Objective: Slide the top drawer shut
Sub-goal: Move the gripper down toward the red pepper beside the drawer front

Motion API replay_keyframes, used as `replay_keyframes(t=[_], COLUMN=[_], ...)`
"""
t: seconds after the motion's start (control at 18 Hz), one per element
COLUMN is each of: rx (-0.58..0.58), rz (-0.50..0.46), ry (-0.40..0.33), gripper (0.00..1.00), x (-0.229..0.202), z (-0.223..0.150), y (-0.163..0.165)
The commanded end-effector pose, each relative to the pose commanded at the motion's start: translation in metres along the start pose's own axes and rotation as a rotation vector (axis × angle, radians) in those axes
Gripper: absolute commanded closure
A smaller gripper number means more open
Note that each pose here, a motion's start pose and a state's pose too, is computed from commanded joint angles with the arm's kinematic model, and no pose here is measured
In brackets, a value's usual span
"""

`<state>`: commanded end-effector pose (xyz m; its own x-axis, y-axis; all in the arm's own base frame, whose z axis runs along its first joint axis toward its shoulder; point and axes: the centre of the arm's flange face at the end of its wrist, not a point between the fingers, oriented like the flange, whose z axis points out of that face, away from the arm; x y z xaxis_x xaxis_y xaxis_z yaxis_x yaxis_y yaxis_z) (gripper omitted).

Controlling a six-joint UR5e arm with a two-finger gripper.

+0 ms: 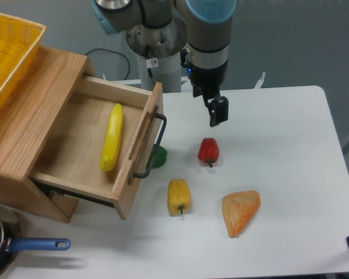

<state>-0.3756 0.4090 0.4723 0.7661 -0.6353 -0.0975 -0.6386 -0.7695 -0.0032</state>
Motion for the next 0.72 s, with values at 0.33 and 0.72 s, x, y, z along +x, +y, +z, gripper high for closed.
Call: replay_keyframes(t=[0.33,0.72], rx=[-0.003,0.006], rz=[0.014,-0.034], ry=[0.005,0.053], gripper=[0.0,0.0], x=[-0.007,-0.023], z=[0.014,0.052], y=[0.011,0.011])
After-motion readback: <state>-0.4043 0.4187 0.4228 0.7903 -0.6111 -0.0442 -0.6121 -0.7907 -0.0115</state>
